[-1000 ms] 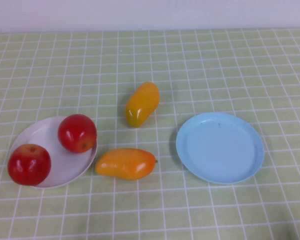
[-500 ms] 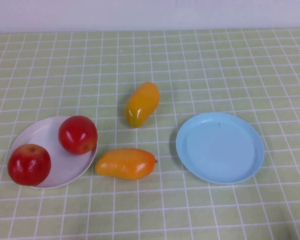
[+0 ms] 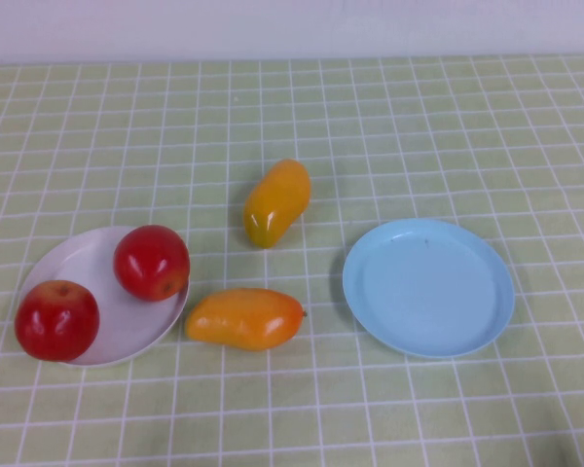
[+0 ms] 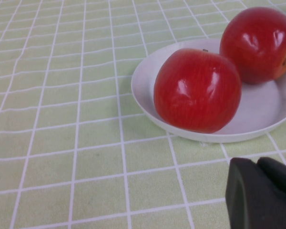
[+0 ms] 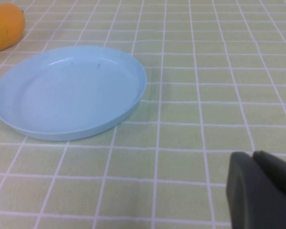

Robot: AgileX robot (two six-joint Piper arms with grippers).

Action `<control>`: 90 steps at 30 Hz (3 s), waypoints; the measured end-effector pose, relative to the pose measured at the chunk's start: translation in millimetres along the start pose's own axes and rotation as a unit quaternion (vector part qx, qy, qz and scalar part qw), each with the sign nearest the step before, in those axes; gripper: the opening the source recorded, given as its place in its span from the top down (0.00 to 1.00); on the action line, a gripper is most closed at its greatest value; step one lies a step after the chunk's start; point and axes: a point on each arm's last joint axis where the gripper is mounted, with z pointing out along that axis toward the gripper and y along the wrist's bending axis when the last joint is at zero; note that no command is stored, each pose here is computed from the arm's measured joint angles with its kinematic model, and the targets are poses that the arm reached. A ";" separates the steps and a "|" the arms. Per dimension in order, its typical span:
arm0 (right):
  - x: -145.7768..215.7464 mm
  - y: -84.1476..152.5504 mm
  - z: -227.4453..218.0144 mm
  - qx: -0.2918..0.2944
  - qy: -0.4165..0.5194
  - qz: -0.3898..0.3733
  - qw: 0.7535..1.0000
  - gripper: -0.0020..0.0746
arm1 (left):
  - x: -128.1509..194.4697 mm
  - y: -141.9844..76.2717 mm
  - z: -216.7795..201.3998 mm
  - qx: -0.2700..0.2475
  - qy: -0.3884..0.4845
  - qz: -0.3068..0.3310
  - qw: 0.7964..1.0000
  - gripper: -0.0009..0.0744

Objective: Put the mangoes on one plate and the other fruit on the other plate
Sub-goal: Put another type of fruit in the right plate

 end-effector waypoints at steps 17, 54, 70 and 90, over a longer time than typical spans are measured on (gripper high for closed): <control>-28.7 4.9 -5.3 -0.069 -0.125 0.317 0.938 0.99 | 0.0 0.0 0.0 0.000 0.000 0.001 1.000 0.98; -163.6 197.5 205.4 -0.374 0.288 -0.305 0.827 0.44 | 0.0 0.0 0.0 0.000 0.000 0.001 1.000 0.98; -130.0 267.4 292.1 -0.423 0.268 -0.414 0.760 0.08 | 0.0 0.0 0.0 0.000 0.000 0.001 1.000 0.98; -83.4 274.2 313.5 -0.430 0.314 -0.432 0.728 0.21 | 0.0 0.0 0.0 0.000 0.000 0.001 1.000 0.98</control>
